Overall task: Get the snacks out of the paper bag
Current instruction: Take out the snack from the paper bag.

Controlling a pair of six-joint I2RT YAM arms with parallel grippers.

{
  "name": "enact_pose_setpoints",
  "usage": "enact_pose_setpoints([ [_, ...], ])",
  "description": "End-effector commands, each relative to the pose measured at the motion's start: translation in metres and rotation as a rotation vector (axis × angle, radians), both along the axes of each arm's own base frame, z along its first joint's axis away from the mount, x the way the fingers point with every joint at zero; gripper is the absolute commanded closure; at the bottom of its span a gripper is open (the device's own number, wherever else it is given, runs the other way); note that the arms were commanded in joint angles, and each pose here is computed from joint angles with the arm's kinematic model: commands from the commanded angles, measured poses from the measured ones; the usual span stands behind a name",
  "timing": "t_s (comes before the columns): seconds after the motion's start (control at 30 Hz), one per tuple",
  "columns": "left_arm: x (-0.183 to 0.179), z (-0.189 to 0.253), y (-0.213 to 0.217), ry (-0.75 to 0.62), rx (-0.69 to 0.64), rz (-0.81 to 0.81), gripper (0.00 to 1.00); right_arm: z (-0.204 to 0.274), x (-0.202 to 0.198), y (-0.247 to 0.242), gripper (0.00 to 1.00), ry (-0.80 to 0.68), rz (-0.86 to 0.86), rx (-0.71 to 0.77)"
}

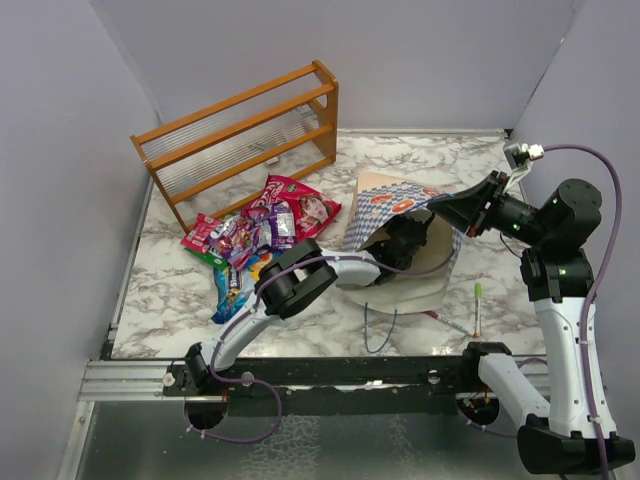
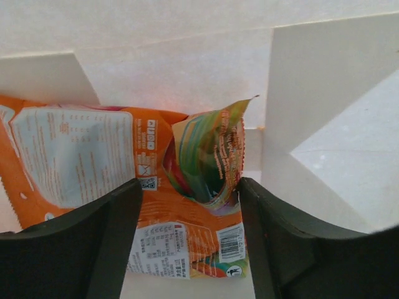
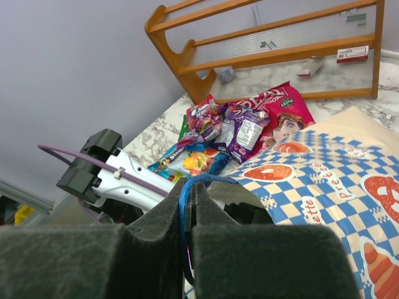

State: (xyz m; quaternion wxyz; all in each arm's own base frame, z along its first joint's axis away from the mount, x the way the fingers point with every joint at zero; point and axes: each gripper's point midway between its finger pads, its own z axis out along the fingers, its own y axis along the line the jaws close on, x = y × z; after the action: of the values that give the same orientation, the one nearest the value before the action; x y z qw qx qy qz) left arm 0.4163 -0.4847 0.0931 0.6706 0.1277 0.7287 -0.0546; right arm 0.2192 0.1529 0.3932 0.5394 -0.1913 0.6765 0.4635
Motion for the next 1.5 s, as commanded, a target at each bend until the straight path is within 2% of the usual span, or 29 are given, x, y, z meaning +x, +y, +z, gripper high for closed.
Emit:
enact_pose_setpoints([
  [0.0,0.026,-0.024,0.045,0.011,0.087,0.116,0.39,0.024,-0.016,0.003,0.99,-0.074,0.029,-0.006],
  [0.07,0.03,-0.022,0.05,0.006,0.095,0.114,0.49,0.022,-0.015,0.003,0.99,-0.067,0.029,-0.004],
  [0.17,0.034,-0.017,0.059,-0.008,0.101,0.123,0.73,0.023,-0.014,0.003,0.99,-0.067,0.025,-0.001],
  [0.2,0.034,-0.015,0.059,-0.011,0.097,0.118,0.78,0.023,-0.013,0.002,0.99,-0.07,0.022,-0.001],
  [0.3,0.032,-0.011,0.059,-0.015,0.091,0.079,0.88,0.024,-0.011,0.002,0.99,-0.073,0.015,-0.005],
  [0.47,0.013,0.009,0.045,0.014,0.023,-0.061,0.99,0.018,-0.002,-0.001,0.99,-0.068,-0.016,-0.006],
  [0.57,-0.02,0.023,0.02,0.067,-0.021,-0.26,1.0,0.015,0.009,-0.004,0.99,-0.067,-0.051,-0.005],
  [0.7,-0.087,0.034,-0.001,0.129,-0.019,-0.538,1.0,0.016,0.025,-0.009,0.99,-0.067,-0.1,-0.003],
  [0.87,-0.169,0.068,-0.001,0.24,-0.034,-0.808,1.0,0.014,0.053,-0.021,0.99,-0.038,-0.208,-0.002],
  [0.97,-0.221,0.094,0.008,0.257,-0.037,-0.951,1.0,0.012,0.065,-0.025,0.99,-0.025,-0.247,-0.007],
  [1.17,-0.277,0.148,0.053,0.31,-0.052,-1.076,1.0,0.013,0.078,-0.029,0.99,-0.018,-0.277,-0.012],
  [1.3,-0.302,0.199,0.092,0.318,-0.093,-1.105,1.0,0.016,0.086,-0.037,0.99,-0.008,-0.336,-0.024],
  [1.47,-0.306,0.293,0.158,0.152,-0.22,-0.997,1.0,0.022,0.081,-0.027,0.99,0.05,-0.267,0.024],
])
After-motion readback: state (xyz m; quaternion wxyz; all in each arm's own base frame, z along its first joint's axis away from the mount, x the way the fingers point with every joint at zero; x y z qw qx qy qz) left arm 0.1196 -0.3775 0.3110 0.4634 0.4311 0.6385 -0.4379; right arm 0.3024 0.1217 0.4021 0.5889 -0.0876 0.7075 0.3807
